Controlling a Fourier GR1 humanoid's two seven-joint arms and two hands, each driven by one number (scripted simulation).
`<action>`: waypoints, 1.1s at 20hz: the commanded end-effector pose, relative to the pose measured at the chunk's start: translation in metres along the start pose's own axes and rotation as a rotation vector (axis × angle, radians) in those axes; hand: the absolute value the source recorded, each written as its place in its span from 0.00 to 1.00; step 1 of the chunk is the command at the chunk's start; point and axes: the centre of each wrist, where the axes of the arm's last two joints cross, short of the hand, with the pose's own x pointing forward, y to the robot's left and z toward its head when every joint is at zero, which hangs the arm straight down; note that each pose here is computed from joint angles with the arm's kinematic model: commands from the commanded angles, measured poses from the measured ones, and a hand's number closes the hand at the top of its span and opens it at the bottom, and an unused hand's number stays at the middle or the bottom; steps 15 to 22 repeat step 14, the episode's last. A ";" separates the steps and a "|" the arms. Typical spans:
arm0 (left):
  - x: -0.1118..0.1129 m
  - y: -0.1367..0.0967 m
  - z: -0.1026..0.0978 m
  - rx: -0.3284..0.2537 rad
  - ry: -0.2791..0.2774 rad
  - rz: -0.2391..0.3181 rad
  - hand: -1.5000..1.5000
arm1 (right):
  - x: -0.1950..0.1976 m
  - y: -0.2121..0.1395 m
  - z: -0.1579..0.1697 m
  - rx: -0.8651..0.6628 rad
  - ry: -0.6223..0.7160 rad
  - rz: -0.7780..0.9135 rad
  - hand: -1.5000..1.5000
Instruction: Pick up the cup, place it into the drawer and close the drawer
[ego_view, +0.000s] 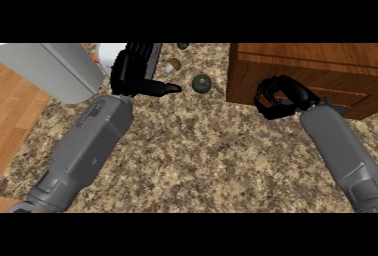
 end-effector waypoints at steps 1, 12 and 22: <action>0.000 0.008 0.006 -0.015 0.001 0.007 0.00 | 0.034 -0.083 0.003 -0.239 0.031 0.089 1.00; 0.001 0.005 0.008 -0.045 0.018 0.040 0.00 | 0.046 -0.109 0.015 -0.224 -0.028 0.032 1.00; 0.002 0.009 0.009 -0.041 0.012 0.041 0.00 | 0.045 -0.105 0.013 -0.216 -0.018 0.017 1.00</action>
